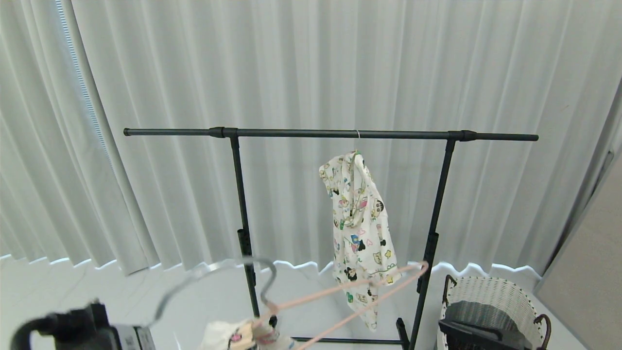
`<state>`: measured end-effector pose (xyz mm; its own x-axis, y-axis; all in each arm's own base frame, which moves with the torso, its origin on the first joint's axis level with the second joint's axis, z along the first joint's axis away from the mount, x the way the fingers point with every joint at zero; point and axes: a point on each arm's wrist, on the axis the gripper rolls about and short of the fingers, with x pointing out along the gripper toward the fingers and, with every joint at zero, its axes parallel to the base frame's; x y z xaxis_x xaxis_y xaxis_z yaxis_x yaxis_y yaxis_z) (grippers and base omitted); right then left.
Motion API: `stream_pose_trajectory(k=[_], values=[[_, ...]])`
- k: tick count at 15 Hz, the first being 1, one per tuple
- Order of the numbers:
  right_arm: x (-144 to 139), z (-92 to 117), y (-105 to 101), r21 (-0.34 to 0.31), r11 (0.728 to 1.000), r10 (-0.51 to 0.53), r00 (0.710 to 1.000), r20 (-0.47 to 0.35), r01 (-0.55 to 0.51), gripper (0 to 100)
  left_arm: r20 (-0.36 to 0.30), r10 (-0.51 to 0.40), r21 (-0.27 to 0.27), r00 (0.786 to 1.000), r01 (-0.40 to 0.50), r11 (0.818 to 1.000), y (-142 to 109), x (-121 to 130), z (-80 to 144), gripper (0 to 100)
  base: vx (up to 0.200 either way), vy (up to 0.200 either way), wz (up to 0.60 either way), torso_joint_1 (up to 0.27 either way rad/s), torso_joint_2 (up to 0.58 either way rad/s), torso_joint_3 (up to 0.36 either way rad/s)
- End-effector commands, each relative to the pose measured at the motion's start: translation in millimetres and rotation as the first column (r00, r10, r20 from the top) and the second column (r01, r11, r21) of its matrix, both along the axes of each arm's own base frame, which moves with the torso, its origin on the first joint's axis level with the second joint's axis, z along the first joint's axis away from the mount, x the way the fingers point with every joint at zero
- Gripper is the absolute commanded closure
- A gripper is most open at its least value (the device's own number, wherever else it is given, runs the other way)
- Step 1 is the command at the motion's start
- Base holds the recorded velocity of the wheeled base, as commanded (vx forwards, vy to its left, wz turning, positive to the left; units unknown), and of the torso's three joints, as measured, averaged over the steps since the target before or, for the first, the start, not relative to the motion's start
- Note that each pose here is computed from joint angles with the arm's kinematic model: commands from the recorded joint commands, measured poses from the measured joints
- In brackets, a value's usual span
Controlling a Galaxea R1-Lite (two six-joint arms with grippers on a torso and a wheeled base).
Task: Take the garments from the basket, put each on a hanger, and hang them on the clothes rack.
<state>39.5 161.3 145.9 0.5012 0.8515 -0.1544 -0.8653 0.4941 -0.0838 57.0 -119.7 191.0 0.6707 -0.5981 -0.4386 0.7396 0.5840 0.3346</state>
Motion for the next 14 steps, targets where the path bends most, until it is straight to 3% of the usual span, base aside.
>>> stream_pose_trajectory(k=[1, 5, 10, 14], values=[[20, 7, 18, 0.018, 0.996, -0.091, 0.994, -0.066, 0.092, 0, 0.039, 0.072, -0.093, 0.997, -0.069, 0.993, 0, 11, 28, 100, 0.000, 0.000, 0.00, 0.000, 0.00, 0.000], [63, 21, 59, 0.024, 0.969, -0.234, 0.950, -0.205, 0.244, 0, 0.064, 0.090, -0.144, 0.994, -0.080, 0.986, -1, 14, 45, 100, 0.000, 0.000, 0.00, 0.000, 0.00, 0.000], [74, 2, 85, -0.030, 0.969, -0.246, 0.937, -0.249, 0.247, 0, 0.103, 0.077, -0.141, 0.992, -0.062, 0.988, -3, 15, 54, 100, 0.000, 0.000, 0.00, 0.000, 0.00, 0.000], [60, -4, 94, -0.051, 0.981, -0.196, 0.948, -0.252, 0.189, 0, 0.103, 0.076, -0.146, 0.992, -0.061, 0.987, -6, 16, 57, 100, 0.000, 0.000, 0.00, 0.000, 0.00, 0.000]])
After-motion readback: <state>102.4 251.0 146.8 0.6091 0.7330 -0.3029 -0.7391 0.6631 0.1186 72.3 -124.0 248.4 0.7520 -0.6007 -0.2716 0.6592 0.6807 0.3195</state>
